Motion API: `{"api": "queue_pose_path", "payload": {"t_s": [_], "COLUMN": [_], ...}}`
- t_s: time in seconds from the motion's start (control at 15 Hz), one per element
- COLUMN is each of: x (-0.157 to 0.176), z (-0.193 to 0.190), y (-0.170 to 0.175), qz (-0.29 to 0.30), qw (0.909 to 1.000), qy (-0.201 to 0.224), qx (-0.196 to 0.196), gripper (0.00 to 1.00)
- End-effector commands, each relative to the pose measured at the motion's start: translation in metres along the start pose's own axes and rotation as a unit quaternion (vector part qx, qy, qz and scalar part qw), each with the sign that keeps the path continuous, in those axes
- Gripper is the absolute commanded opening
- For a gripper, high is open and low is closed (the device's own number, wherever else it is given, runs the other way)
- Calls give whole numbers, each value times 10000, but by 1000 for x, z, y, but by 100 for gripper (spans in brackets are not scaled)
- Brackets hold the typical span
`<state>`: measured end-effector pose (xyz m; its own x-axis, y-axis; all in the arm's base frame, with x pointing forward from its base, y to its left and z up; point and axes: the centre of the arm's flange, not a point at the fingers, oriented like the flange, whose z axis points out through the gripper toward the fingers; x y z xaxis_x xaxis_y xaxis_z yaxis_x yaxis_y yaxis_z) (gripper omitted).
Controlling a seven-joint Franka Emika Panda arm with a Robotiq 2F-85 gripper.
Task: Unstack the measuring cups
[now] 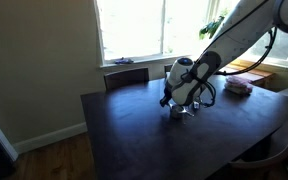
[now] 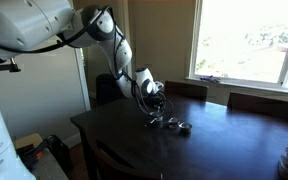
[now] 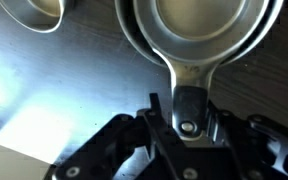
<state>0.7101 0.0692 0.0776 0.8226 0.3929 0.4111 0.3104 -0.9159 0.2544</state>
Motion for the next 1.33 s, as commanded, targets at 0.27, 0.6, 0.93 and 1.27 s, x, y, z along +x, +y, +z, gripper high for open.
{"api": "queue_pose_path", "payload": {"t_s": [0.27, 0.6, 0.93, 1.27], "x": [0, 0, -2, -2], "z": [-7, -11, -27, -40], "y": [0, 3, 2, -5], "qz": [136, 247, 408, 482], "qw": [9996, 9990, 9978, 9966], "qy": [17, 11, 21, 67], "qx": [-247, -364, -514, -669], "gripper": [4, 5, 5, 6]}}
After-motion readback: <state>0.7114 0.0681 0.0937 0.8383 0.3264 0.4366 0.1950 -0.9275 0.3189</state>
